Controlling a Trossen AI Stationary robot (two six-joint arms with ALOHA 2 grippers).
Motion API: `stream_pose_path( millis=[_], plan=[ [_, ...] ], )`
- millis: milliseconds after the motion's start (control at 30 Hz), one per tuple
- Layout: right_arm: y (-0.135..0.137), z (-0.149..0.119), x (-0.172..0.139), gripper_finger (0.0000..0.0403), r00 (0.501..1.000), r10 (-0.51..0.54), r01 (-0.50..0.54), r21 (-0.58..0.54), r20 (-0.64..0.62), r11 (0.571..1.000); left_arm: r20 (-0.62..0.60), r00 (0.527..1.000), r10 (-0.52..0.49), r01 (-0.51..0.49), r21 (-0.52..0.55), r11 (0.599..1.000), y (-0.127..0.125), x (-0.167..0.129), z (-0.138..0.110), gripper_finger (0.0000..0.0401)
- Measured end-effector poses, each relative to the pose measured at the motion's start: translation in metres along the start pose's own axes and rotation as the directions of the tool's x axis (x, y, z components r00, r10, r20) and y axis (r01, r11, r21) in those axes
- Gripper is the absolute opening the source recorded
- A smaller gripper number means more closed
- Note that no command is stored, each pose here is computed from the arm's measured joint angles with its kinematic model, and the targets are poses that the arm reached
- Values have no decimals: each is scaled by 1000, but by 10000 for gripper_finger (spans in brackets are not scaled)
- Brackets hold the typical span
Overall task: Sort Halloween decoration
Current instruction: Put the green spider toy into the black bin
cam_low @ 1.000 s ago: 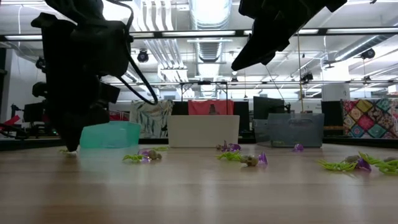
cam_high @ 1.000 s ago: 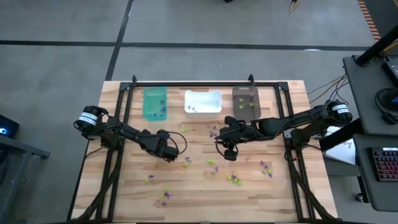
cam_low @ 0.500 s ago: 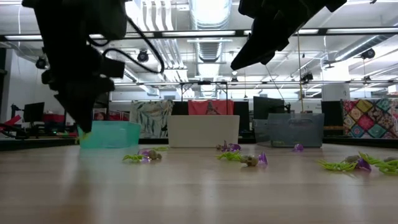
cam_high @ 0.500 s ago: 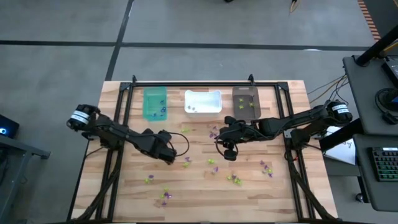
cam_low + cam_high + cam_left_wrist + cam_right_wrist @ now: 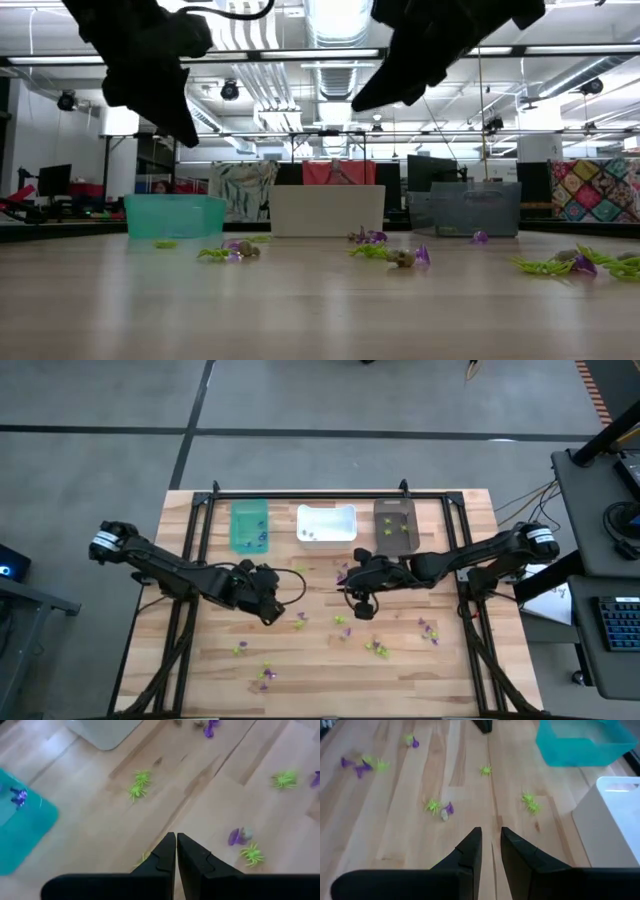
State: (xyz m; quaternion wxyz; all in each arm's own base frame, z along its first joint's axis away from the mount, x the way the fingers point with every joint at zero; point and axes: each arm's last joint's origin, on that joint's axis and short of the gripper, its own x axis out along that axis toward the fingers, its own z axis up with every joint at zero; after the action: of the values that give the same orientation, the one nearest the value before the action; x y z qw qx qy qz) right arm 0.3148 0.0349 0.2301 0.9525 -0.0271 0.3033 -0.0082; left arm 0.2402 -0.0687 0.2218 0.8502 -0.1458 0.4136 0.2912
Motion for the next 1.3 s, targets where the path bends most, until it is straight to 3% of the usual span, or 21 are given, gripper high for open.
stream_pose_path(
  millis=[167,267,367,467,567,867,1300],
  plan=[
    [2,-9,18,61,999,-1,0,-34,-34,999,-5,1000,-15,16,216,976,-8,6,-12,0],
    [3,-11,23,61,999,-1,-1,-55,-39,998,-4,999,-51,48,409,911,-15,12,-29,0],
    [3,-12,26,61,999,-1,-1,-67,-36,998,7,992,-130,109,501,858,-14,16,-44,0],
    [3,-11,26,61,1000,-1,-1,-72,-31,997,24,965,-261,218,480,850,-5,19,-53,0],
    [3,-11,26,61,1000,-1,-1,-79,-26,997,79,944,-321,250,462,851,12,25,-68,0],
    [3,-8,26,61,1000,0,1,-86,3,996,210,935,-286,197,363,911,38,39,-90,11],
    [2,-4,26,61,999,-1,3,-54,42,999,135,974,-183,114,405,907,43,57,-103,135]
  ],
)
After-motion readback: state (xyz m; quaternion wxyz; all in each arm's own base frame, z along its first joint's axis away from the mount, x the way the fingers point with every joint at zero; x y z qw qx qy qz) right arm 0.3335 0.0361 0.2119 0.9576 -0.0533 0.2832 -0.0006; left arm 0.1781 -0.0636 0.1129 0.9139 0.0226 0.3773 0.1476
